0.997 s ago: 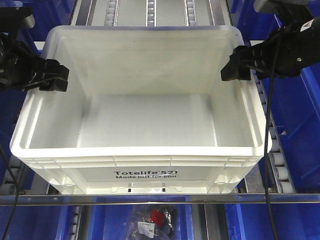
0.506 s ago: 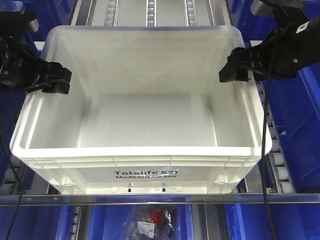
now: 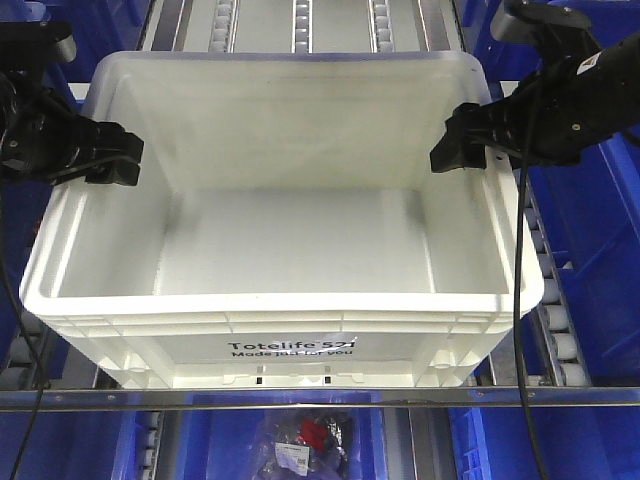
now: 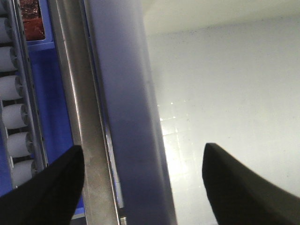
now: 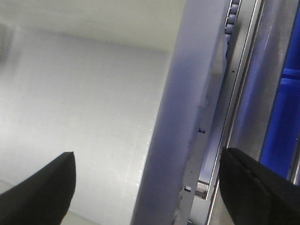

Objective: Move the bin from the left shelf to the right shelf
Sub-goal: 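Close both grippers on the crate's side rims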

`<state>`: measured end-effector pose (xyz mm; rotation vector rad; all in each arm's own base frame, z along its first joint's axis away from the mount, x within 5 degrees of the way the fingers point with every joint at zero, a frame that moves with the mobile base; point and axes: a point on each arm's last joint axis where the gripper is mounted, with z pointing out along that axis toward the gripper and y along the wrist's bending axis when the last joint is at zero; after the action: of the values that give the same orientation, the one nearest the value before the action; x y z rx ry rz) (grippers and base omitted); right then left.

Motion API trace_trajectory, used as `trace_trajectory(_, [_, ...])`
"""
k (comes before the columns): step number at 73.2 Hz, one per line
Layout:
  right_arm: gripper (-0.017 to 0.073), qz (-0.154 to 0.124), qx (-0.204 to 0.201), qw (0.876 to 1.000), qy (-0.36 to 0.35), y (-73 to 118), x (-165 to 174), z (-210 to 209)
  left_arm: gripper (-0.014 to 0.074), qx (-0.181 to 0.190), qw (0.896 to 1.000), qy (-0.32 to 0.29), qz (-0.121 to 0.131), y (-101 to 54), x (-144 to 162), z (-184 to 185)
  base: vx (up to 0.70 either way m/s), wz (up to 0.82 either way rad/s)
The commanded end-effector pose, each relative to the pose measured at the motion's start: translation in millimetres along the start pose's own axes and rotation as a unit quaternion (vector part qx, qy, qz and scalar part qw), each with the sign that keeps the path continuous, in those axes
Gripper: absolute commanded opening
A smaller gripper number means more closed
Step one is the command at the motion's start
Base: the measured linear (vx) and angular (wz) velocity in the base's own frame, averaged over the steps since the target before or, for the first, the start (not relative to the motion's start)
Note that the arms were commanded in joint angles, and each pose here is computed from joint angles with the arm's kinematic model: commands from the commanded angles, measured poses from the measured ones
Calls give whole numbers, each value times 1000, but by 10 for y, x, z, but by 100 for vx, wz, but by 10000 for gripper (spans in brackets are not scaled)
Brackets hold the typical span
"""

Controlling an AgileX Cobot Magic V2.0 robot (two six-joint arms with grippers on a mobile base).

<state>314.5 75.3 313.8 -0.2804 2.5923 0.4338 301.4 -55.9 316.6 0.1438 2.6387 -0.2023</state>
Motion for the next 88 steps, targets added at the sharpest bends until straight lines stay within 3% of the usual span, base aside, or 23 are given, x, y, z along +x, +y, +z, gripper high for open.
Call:
trace_trajectory(1, [594,-6,-5,999,-43,43,-105,-128,499,10,999,-53,-2,-51,-95,-192,0,0])
trace_trajectory(36, [590,-8,-4,1000,-30,10,-109,-21,499,10,999,-54,-3,-51,-97,-192,0,0])
trace_trajectory(65, [480,-9,-11,999,-32,23,-113,-21,461,10,999,-54,-3,-51,-97,-192,0,0])
trace_trajectory(88, [470,-9,-9,999,-37,18,-124,-13,434,10,998,-54,-3,-51,-97,-192,0,0])
